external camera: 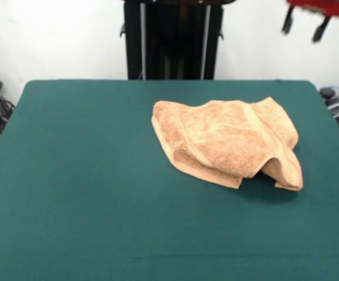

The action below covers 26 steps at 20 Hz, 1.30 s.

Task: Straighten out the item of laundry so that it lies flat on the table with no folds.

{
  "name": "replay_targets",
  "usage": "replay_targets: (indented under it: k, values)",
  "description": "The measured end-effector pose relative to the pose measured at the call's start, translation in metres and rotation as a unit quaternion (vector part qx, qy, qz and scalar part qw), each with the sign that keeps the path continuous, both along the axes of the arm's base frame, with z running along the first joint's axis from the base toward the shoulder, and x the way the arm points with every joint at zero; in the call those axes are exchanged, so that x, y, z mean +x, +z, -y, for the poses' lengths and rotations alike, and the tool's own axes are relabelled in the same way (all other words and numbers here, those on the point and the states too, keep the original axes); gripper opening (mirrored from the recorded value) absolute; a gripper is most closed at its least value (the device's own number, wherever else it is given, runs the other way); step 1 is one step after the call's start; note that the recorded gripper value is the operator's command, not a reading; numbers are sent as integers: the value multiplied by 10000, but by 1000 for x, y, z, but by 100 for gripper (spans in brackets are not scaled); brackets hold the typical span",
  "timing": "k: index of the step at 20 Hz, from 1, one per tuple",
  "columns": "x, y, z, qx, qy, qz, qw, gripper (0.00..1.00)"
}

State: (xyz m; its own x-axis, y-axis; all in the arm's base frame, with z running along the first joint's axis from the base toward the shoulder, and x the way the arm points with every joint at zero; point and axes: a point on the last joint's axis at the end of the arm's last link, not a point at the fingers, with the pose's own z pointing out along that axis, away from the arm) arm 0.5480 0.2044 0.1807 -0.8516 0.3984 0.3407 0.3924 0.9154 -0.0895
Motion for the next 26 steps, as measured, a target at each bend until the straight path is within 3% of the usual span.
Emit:
replay_targets:
  k: [1,5,11,16,17,19,21,23,24,25,26]
  values:
    - [6,14,-3,-25,-228,68,9997,100]
    - [24,20,-2,-62,-526,279,9982,100]
    - [64,10,7,-259,-747,921,9926,100]
    - [100,-2,22,-536,-1035,1350,9840,100]
    - [114,-5,28,-671,-1259,1440,9792,100]
    - [124,-7,32,-768,-1435,1506,9751,100]
    - [140,-9,36,-954,-1830,1615,9651,100]
    - [147,-9,37,-1053,-2073,1651,9585,100]
    - [156,-9,37,-1221,-2461,1687,9466,100]
    - [159,-9,37,-1274,-2591,1693,9423,100]
    - [164,-9,36,-1388,-2859,1699,9328,100]
